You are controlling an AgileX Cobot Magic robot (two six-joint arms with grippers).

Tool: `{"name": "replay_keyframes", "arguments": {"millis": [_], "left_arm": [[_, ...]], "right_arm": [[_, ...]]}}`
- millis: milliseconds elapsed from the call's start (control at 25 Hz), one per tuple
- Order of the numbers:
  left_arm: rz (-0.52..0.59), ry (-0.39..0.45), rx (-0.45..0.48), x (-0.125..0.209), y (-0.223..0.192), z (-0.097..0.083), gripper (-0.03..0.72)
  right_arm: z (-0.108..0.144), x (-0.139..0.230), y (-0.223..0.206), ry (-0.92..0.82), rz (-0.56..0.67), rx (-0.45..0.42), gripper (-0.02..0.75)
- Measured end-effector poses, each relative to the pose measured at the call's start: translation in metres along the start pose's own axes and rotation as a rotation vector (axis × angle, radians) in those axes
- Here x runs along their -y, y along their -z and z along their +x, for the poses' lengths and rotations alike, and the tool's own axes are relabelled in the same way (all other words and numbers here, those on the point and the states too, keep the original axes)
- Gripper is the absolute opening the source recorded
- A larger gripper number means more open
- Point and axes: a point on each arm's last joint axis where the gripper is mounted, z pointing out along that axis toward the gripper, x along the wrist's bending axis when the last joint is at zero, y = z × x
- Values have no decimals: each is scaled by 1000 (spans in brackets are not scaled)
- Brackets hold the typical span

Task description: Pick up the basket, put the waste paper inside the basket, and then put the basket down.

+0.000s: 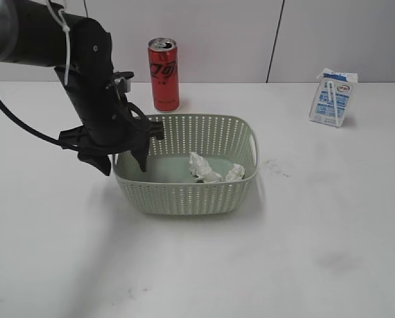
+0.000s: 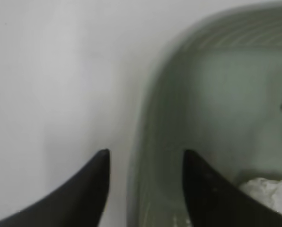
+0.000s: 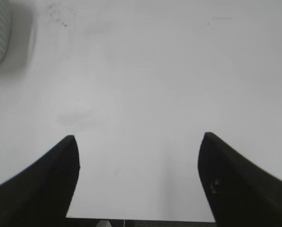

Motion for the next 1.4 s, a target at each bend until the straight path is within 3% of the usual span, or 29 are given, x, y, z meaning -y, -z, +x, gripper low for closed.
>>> {"name": "replay_keyframes", "arguments": {"millis": [40,160,280,560,680,800,1040,1200,1400], "left_arm": [[11,-4,-5,1,0,0,547],[48,-20,-22,4,4,1,634],[59,-45,-29,7,15,2,651],[-78,-112,-26,5,74,11,654],[-124,-127,-21,0,101,30,653],[-125,-122,-45,-5,121,60,652],[-66,-119,-194,-6,149,125,631],[-87,-124,-228,11,164,135,622],[-85,-109,-177,62,176,139,585]], "right_arm": [[0,11,-1,0,-2,0,589],[1,41,-6,0,-3,0,589],[1,63,-6,3,-6,0,589],[4,83,12,17,-134,2,589],[6,89,20,20,-196,-3,589],[7,94,26,21,-246,-13,589],[9,98,30,33,-280,-29,589],[9,100,32,46,-294,-44,589],[10,104,36,50,-329,-43,589]]}}
